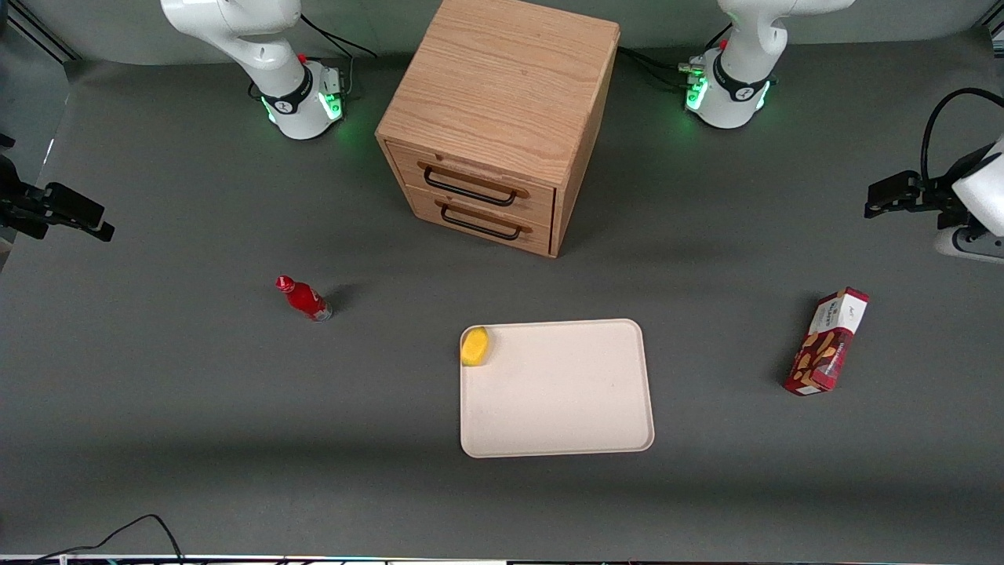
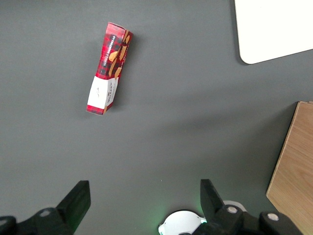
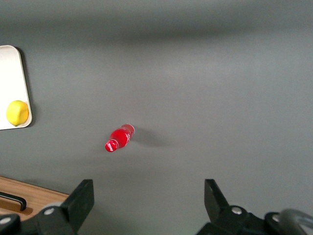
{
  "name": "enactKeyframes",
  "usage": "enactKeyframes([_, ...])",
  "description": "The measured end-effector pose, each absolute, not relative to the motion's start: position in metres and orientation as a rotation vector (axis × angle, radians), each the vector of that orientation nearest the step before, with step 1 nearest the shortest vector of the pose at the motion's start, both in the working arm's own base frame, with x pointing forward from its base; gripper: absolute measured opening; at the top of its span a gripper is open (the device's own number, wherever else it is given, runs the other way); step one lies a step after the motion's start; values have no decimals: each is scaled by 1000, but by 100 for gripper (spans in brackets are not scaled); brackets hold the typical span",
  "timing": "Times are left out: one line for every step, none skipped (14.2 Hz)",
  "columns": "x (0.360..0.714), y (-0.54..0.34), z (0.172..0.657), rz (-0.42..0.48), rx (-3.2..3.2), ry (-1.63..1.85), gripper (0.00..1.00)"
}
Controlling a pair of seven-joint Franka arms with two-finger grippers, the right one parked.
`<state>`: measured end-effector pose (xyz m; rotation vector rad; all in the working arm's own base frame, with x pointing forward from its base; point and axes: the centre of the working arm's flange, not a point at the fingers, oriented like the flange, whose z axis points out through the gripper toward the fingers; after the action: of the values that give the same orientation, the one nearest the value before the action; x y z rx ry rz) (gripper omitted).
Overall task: Place red cookie box on tray
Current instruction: 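Lower the open left gripper onto the red shortbread box and grasp it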
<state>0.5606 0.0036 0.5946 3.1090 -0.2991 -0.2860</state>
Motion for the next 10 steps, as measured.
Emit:
enactKeyframes([561,4,595,-285,3110,-299,100])
enactKeyframes([561,4,595,-283,3110,-299,100])
enactKeyframes([561,4,595,-280,3111,-299,100])
enactKeyframes([562,4,594,-281,3115,-299,100])
enactKeyframes([564,7,589,-284,3119,-297,100])
enactKeyframes([569,11,580,-278,3121,-319,100])
enactKeyframes([579,19,565,-264,3118,-380,100])
enactKeyframes([591,30,543,-250,3111,-463,100])
enactKeyframes([604,45,512,-241,3099,-553,100])
enactKeyframes([616,62,477,-233,3085,-643,100])
